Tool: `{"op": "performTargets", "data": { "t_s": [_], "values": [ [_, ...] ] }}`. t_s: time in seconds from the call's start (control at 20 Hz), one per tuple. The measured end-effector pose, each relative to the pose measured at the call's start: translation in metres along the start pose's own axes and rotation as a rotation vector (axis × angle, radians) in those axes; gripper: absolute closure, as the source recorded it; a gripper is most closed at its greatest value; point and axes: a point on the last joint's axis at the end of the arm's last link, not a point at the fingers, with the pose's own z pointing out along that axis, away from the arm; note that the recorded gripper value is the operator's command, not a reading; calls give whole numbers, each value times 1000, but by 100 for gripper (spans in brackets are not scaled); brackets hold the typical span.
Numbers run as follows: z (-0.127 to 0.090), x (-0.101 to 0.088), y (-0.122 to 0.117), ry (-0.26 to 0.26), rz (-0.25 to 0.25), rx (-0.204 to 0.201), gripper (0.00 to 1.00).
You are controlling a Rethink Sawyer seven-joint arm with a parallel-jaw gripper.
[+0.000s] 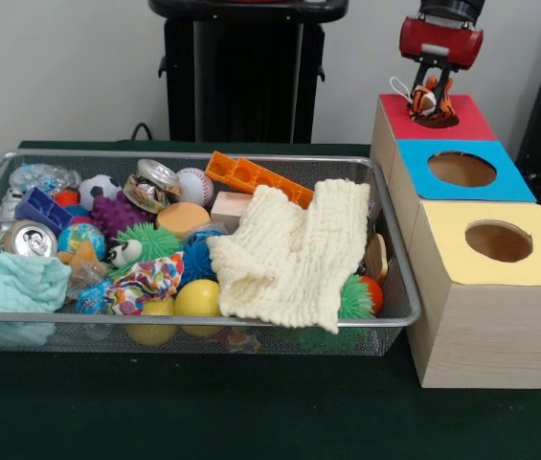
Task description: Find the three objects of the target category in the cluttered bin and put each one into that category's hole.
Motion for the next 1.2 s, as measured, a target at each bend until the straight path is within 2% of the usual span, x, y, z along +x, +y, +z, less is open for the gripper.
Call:
{"op": "performTargets", "data": {
  "t_s": [0.4, 1.2],
  "values": [
    [5, -8, -5, 5, 15, 7, 100],
    [7, -9, -7, 20, -13, -19, 100]
  ]
}}
